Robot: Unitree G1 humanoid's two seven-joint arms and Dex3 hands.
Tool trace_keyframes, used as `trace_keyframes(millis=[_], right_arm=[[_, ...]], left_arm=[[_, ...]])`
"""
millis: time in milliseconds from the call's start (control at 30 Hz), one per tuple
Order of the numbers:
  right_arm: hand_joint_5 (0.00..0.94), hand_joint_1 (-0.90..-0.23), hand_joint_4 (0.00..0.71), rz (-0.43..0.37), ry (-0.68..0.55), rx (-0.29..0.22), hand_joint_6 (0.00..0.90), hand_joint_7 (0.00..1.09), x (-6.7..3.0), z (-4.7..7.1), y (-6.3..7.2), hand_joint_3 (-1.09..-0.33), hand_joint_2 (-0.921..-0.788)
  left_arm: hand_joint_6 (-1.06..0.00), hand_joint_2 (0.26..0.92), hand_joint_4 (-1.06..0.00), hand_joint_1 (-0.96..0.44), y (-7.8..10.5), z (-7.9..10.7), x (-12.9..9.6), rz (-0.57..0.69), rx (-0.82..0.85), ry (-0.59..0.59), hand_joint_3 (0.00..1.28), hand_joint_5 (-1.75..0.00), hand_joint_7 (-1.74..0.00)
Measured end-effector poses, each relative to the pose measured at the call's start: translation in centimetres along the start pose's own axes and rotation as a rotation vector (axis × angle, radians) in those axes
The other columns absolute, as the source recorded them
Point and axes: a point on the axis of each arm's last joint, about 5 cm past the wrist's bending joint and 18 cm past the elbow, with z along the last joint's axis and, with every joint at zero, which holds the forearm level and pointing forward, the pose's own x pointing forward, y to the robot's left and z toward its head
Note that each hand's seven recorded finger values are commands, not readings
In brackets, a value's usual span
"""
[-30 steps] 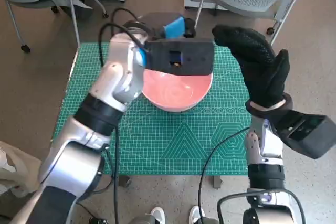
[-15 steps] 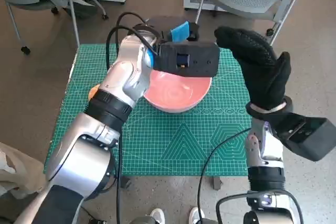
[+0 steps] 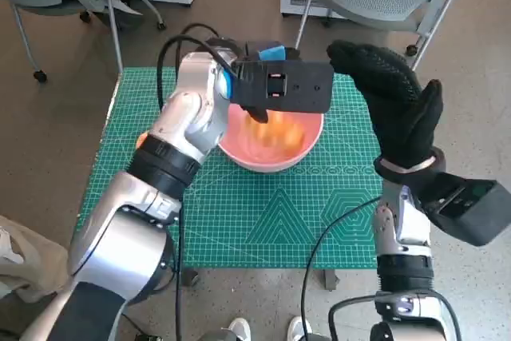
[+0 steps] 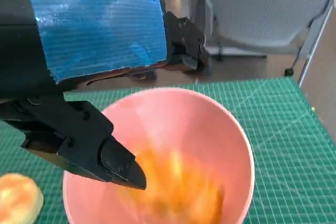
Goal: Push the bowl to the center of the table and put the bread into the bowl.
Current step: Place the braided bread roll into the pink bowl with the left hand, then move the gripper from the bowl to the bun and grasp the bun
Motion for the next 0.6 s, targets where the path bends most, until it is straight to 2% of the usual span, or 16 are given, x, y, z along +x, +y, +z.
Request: trace_keyframes(millis=[600], right_arm=[[0.004, -0.709, 0.081, -0.004, 0.005, 0.01, -0.001, 0.32, -0.04, -0.2, 0.2, -0.828, -0.921]], left_arm=[[-0.09, 0.764, 0.0, -0.46, 0.6, -0.6, -1.7, 0.068, -0.005, -0.023, 0.01, 0.0, -0.03]])
